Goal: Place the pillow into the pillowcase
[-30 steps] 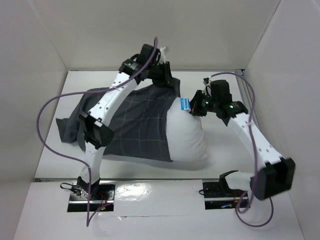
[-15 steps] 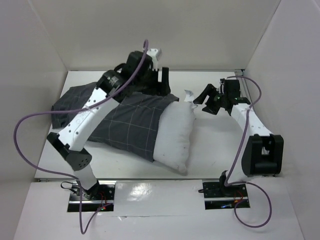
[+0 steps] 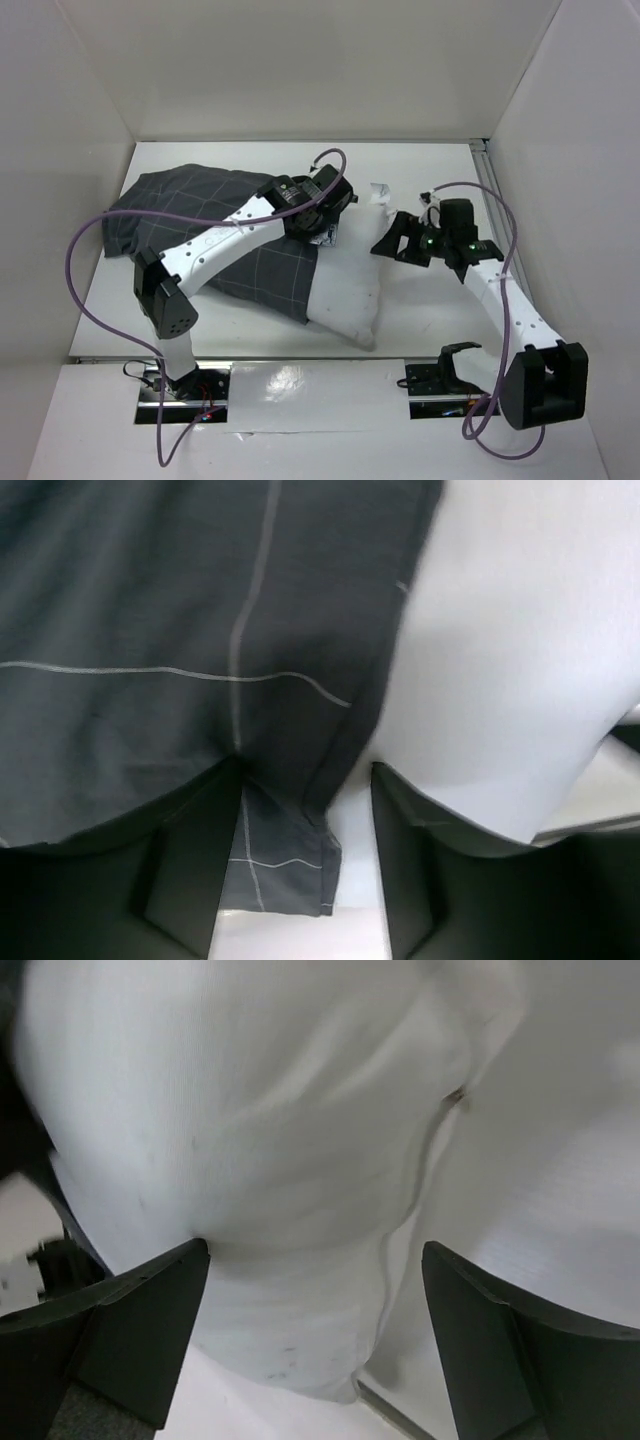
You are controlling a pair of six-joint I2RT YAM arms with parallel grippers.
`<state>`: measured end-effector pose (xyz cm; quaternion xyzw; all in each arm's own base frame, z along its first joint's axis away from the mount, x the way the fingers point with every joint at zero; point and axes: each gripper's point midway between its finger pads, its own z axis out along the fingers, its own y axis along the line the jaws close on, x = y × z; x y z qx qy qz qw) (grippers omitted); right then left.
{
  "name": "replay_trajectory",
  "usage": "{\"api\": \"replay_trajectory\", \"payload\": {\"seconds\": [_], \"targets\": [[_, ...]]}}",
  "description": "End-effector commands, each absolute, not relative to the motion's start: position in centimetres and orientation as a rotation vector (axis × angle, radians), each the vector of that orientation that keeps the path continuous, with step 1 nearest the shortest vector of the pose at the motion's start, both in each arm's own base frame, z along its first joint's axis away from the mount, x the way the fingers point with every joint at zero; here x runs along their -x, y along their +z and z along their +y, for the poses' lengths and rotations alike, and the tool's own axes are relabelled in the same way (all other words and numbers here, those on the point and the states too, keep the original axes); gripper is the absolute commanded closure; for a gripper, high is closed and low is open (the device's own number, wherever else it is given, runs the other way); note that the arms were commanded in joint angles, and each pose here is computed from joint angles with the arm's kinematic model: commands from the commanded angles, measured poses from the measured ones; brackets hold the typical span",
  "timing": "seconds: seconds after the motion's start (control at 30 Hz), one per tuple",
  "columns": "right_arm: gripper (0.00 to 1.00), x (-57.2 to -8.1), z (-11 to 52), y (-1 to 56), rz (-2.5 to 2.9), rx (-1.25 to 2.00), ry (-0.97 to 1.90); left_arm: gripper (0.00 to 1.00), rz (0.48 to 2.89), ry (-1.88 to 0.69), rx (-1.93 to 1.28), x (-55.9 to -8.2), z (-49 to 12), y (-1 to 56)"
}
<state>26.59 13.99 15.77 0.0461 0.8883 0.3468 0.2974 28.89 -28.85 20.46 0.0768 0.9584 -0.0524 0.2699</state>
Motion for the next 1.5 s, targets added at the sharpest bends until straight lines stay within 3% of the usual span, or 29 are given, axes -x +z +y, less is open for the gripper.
{"api": "replay_trajectory", "payload": {"seconds": [0.0,0.03,0.07,0.1,0.13,0.17,0.2,0.23,0.37,0.4,0.43,0.53,0.63,0.77,0.87,1.13,1.3,1.33,1.37,1.4,1.47], "targets": [[0.05,-23.6,17.8,15.7,2.352,0.089,1.113,0.42,2.531,-0.084,-0.134,-29.6,-27.7,22.0],[0.05,-23.2,18.7,15.2,2.36,0.112,1.153,0.5,2.525,-0.092,-0.131,-29.7,-27.8,22.3],[0.05,-22.9,19.6,14.8,2.361,0.131,1.186,0.79,2.526,-0.117,-0.152,-29.8,-28.4,22.6],[0.07,-22.8,20.5,13.9,2.398,0.097,1.224,0.91,2.52,-0.141,-0.185,-29.7,-28.7,23.1],[0.24,-23.4,22.3,14.5,2.325,0.156,1.268,1.0,2.523,-0.176,-0.214,-29.7,-29.3,23.5],[0.44,-24.3,23.5,14.8,2.321,0.092,1.324,1.0,2.507,-0.298,-0.25,-29.6,-31.1,25.1],[0.67,-25.6,24.1,16.0,2.275,0.063,1.356,1.0,2.48,-0.37,-0.324,-29.6,-32.3,26.4],[0.98,-27.2,25.3,19.0,2.132,0.12,1.431,1.0,2.432,-0.475,-0.368,-29.7,-33.9,28.2],[1.0,-34.1,23.8,31.0,1.797,0.075,1.506,1.0,2.112,-0.998,-0.551,-29.2,-39.4,39.9],[1.0,-34.9,22.8,33.3,1.737,0.064,1.508,1.0,1.948,-1.19,-0.591,-29.4,-39.9,44.6],[1.0,-35.0,21.8,37.4,1.648,0.069,1.509,1.0,1.91,-1.304,-0.561,-29.4,-40.0,46.4],[1.0,-34.8,18.6,40.9,1.592,0.084,1.38,1.0,1.721,-1.511,-0.591,-30.2,-39.3,51.0],[1.0,-33.7,18.9,39.4,1.66,0.026,1.335,1.0,1.716,-1.64,-0.621,-30.0,-40.7,50.8],[1.0,-31.7,25.0,27.0,1.863,-0.097,1.495,1.0,1.759,-1.778,-0.676,-28.2,-44.8,48.6],[1.0,-31.9,27.8,21.6,1.957,-0.123,1.484,1.0,1.732,-1.887,-0.765,-25.8,-46.8,48.4],[1.0,-35.1,24.5,22.0,1.897,-0.219,1.328,1.0,1.76,-1.849,-0.722,-23.8,-44.8,48.7],[1.0,-35.8,24.1,19.9,1.937,-0.302,1.323,1.0,1.85,-1.727,-0.673,-26.0,-43.6,45.9],[1.0,-36.0,24.2,19.7,1.94,-0.321,1.335,0.92,1.879,-1.692,-0.666,-26.5,-43.2,45.1],[1.0,-36.1,24.3,18.5,1.964,-0.349,1.338,0.52,1.934,-1.637,-0.644,-27.4,-43.3,43.5],[1.0,-36.4,24.2,18.4,1.967,-0.362,1.347,0.35,1.943,-1.569,-0.67,-27.7,-43.0,42.7],[0.91,-36.4,24.3,17.7,2.016,-0.381,1.364,0.16,2.084,-1.433,-0.63,-28.1,-41.8,39.7]]}}
